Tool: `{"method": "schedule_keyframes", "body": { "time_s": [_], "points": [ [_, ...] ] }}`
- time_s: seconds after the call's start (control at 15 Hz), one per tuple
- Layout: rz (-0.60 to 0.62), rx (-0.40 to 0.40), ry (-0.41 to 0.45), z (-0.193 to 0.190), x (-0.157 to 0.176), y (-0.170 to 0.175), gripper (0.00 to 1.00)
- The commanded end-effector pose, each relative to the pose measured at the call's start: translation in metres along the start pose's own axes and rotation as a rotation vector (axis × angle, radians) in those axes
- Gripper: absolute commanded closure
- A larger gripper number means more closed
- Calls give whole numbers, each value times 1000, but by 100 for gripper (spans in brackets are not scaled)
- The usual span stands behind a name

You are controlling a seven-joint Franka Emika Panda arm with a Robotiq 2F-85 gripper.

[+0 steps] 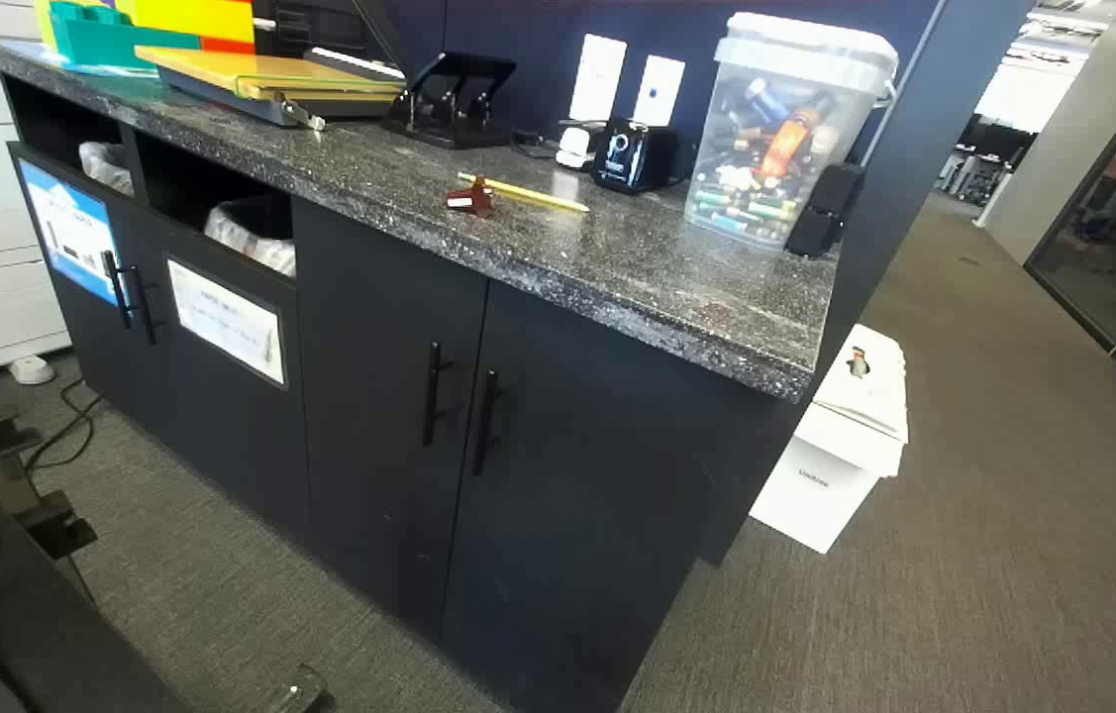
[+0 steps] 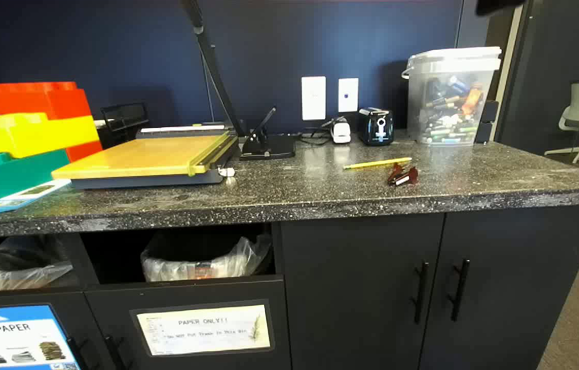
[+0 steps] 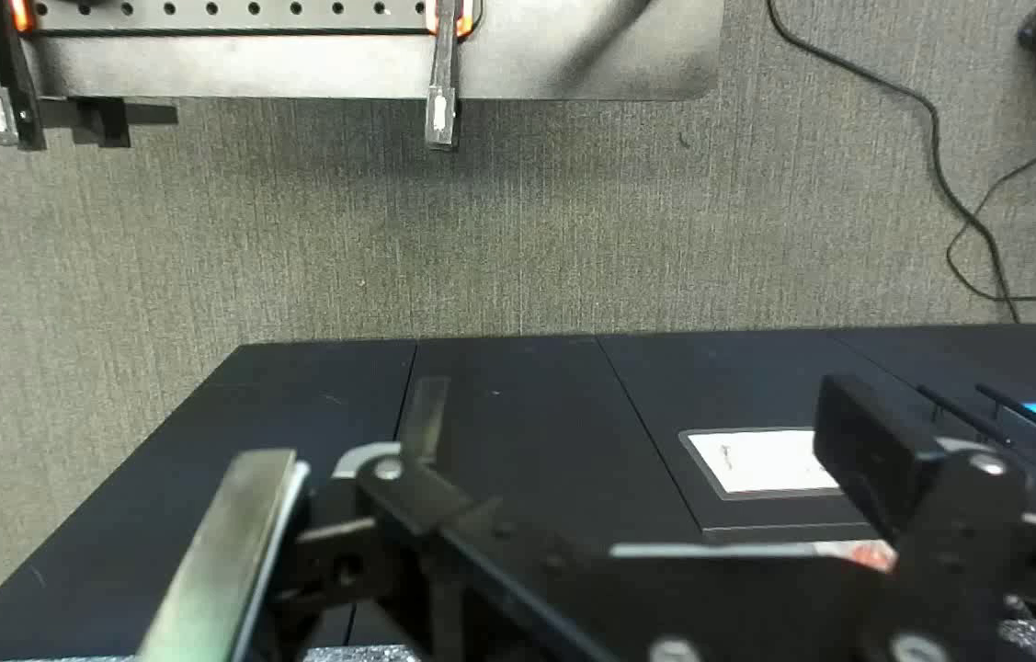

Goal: Open the left cabinet door

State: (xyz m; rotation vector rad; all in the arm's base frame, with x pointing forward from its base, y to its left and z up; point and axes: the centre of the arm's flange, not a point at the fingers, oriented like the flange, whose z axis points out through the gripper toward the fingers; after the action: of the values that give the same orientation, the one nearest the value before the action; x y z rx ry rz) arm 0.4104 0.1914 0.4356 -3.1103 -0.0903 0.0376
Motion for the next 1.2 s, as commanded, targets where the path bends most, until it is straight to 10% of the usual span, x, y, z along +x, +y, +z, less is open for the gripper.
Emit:
{"method": "schedule_keyframes", "body": {
  "time_s": [0.0, 0.4, 1.13],
  "points": [
    [0, 0, 1, -1, 0, 0, 0],
    [35, 0, 20, 33, 42, 2, 0],
    [286, -212, 79, 261, 175, 59, 0]
  ]
}}
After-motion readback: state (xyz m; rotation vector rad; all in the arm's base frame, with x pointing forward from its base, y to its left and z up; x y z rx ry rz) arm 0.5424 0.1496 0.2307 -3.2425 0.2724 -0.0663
